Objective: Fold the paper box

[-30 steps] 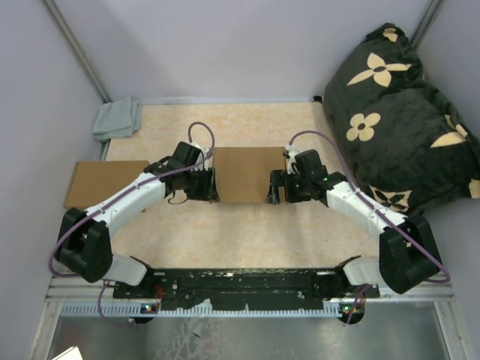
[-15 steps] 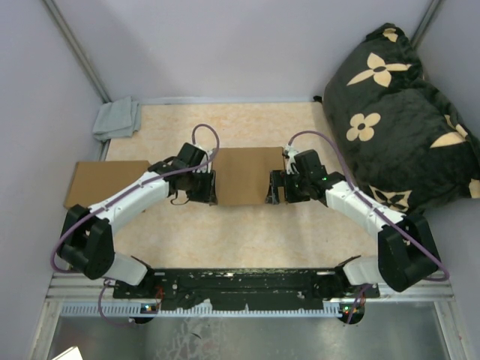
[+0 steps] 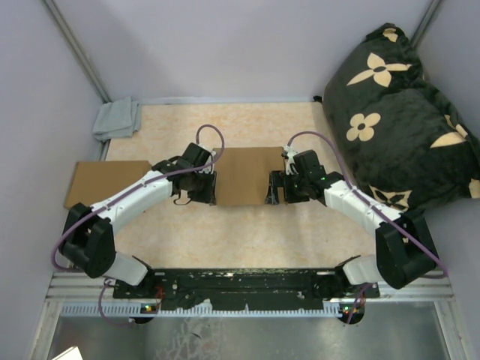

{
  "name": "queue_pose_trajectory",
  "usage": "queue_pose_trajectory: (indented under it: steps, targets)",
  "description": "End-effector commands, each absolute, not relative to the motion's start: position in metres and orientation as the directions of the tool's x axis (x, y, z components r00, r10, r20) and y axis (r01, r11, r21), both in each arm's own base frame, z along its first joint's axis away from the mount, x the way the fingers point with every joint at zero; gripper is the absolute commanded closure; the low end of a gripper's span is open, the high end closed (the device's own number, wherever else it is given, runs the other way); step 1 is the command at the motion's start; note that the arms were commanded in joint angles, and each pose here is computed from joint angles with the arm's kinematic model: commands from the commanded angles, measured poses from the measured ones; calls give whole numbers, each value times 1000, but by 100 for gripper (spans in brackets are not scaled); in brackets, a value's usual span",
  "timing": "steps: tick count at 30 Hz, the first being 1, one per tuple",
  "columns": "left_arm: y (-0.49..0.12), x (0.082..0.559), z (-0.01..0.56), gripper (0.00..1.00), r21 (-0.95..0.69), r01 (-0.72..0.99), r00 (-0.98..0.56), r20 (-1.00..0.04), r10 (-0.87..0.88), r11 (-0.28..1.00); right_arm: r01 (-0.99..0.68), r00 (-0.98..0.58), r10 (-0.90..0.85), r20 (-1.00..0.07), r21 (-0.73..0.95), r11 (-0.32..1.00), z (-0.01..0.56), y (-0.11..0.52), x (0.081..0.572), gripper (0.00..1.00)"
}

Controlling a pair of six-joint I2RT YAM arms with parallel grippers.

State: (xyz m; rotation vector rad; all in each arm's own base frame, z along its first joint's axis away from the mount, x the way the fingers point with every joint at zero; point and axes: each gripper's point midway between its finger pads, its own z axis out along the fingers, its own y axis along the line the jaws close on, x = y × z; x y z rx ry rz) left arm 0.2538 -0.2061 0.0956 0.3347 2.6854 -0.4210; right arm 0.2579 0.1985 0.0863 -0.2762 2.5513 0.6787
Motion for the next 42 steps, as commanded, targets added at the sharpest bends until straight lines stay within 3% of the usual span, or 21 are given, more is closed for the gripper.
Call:
queue_pose_trajectory:
  steps: [1,17,27,42]
  targets:
    - [-210,257,102,68,-211,313,-879,-433,199,926,-326,-853,-64,-518,435,840,89,206,260,10]
    - [-209,256,101,68,-192,303,-883,-425,199,933,-329,-856,-63,-513,448,831,88,211,263,11]
    - [-220,251,80,62,-258,295,-899,-402,175,920,-329,-859,-72,-506,441,835,85,209,261,11]
    - [-222,260,80,67,-307,276,-871,-480,102,911,-325,-860,-67,-507,440,837,79,209,262,16]
